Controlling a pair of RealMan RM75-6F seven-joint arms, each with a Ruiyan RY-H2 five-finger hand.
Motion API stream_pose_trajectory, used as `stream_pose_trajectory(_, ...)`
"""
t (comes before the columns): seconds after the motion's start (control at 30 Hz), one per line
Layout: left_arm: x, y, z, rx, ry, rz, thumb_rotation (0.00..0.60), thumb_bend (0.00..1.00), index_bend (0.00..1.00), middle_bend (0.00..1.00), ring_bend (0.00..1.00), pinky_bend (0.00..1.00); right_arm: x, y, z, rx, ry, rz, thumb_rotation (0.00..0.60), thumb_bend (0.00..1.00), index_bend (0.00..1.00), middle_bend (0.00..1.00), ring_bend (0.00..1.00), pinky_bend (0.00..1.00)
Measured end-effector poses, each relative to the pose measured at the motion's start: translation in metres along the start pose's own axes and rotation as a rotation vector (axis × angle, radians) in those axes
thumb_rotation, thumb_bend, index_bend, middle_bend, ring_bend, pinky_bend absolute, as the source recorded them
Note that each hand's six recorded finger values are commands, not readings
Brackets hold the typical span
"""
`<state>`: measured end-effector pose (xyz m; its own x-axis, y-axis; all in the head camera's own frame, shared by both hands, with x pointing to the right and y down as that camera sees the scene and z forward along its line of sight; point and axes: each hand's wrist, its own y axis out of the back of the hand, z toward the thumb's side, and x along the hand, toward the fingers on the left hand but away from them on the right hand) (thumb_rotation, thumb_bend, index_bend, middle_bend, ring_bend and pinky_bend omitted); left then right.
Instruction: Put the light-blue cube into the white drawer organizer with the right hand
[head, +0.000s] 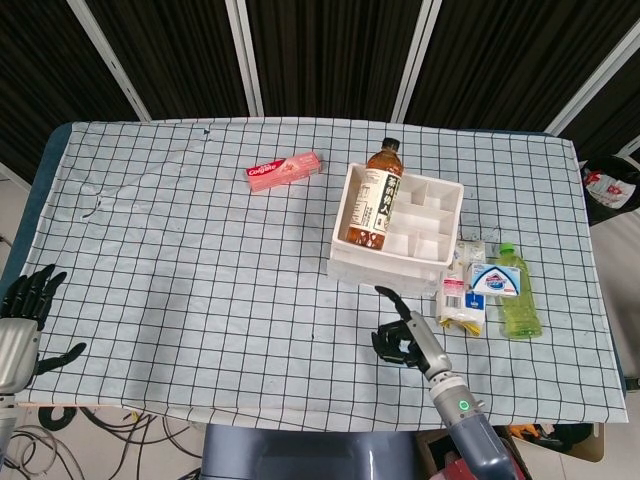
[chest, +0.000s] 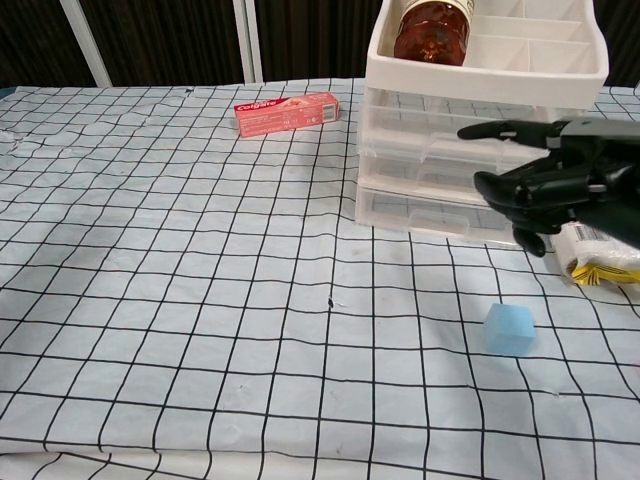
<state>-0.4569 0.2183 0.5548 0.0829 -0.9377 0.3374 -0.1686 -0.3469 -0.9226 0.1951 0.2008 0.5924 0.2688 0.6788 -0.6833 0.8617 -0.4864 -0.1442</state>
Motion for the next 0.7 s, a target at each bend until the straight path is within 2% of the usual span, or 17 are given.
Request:
stream_pose_trajectory(0.3,-0.001,-0.003,0.002,0.004,-0.007,-0.011,0.600,0.02,0.00,0.00,0.00,0.00,0.003,0.025,0.008,0.062,0.024,-0.090,0.600,0.47,0.11,0.78,0.84,0.74)
stream_pose_trajectory(0.5,-0.001,-0.005,0.003,0.006,-0.007,-0.021,0.600,0.02,0.00,0.00,0.00,0.00,-0.002,0.033,0.002,0.082,-0.012,-0.112,0.600,0.47,0.11,0.78,0.84,0.74)
stream_pose_trajectory(0.7,-0.001,-0.006,0.003,0.005,-0.005,-0.024,0.600,0.02,0.00,0.00,0.00,0.00,-0.009,0.041,-0.003,0.100,-0.066,-0.124,0.600,0.47,0.19,0.78,0.84,0.74)
